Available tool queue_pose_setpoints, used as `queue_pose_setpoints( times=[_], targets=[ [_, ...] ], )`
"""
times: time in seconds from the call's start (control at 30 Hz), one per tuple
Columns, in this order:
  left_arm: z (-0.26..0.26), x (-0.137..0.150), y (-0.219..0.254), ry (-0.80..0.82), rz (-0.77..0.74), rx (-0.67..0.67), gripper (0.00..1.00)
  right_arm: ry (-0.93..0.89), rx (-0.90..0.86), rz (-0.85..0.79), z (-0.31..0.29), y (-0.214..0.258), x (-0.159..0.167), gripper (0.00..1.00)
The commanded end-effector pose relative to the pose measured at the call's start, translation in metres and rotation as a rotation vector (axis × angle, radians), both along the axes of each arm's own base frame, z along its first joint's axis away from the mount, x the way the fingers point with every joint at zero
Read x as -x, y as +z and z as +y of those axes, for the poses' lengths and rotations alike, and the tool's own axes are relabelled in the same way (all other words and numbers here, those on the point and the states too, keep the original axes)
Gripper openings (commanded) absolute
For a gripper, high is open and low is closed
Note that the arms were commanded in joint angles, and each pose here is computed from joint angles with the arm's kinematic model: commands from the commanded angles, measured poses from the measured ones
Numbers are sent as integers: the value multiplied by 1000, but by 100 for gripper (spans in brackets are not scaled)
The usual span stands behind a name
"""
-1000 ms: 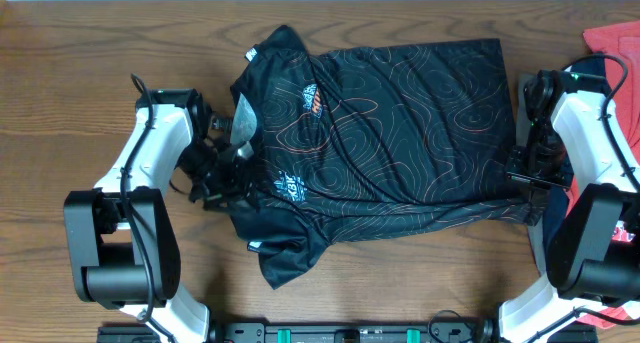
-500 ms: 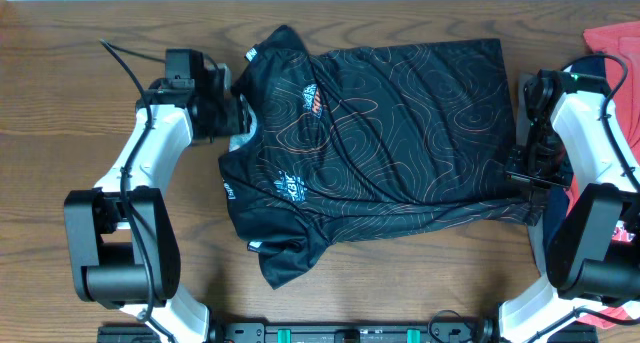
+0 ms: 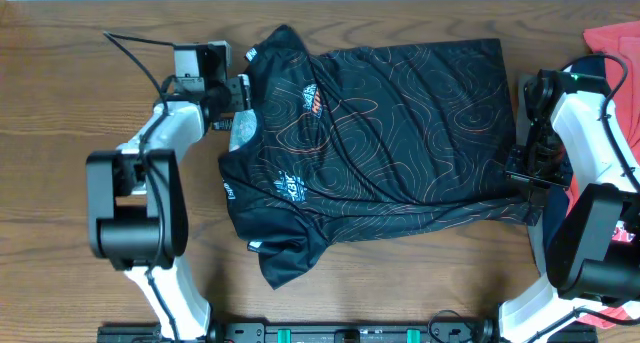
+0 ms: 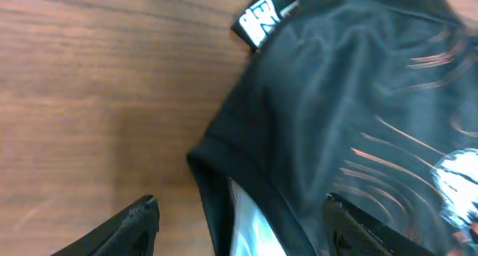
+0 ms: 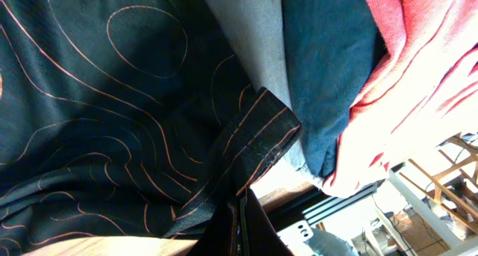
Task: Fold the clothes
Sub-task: 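Smooth the shirt's left and right edges with both grippers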
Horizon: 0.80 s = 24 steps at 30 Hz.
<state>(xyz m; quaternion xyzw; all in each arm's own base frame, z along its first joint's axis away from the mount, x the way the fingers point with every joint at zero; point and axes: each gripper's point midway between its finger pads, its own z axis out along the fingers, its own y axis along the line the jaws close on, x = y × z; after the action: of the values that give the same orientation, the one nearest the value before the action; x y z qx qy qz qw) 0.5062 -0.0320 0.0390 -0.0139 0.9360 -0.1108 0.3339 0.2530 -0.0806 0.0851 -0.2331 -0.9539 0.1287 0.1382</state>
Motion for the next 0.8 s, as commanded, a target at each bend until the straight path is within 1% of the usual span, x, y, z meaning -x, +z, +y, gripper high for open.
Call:
queue_pose_setpoints(
  times=[0.0, 0.13, 0.17, 0.2, 0.23, 0.27, 0.3, 0.33, 0.37, 0.47, 0.6, 0.67, 0.77],
  targets=[
    [1, -11, -6, -4, -36, -14, 71, -28, 7, -12, -3, 2, 1, 1],
    [-2, -20, -18, -10, -58, -13, 70, -28, 7, -15, -3, 1, 0, 1],
    [-4, -20, -23, -13, -53, -13, 69, -28, 7, -15, -3, 1, 0, 1],
    [-5, -20, -27, -14, -49, -13, 64, -28, 7, -15, -3, 1, 0, 1],
    [-5, -19, -31, -16, -43, -13, 58, -29, 7, -16, -3, 1, 0, 1],
    [-5, -19, -33, -16, -38, -14, 47, -29, 8, -17, -3, 1, -1, 1],
    [-5, -19, -34, -15, -35, -14, 30, -29, 8, -19, -3, 1, -1, 1],
    [-5, -19, -34, -15, -35, -13, 10, -29, 8, -20, -3, 1, -1, 1],
    [-4, -19, -32, -13, -39, -13, 6, -29, 8, -21, -3, 1, -1, 1],
    [1, -19, -19, -4, -48, -14, 6, -29, 9, -26, -4, 1, -3, 1],
    [24, -11, 23, 42, -60, -15, 6, -29, 10, -30, -4, 0, -3, 1],
    [44, 7, 43, 85, -23, -21, 6, -29, 10, -30, -4, 0, -3, 1],
    [74, 44, 44, 180, 111, -58, 6, -28, 10, -30, -4, 0, -3, 1]
  ],
)
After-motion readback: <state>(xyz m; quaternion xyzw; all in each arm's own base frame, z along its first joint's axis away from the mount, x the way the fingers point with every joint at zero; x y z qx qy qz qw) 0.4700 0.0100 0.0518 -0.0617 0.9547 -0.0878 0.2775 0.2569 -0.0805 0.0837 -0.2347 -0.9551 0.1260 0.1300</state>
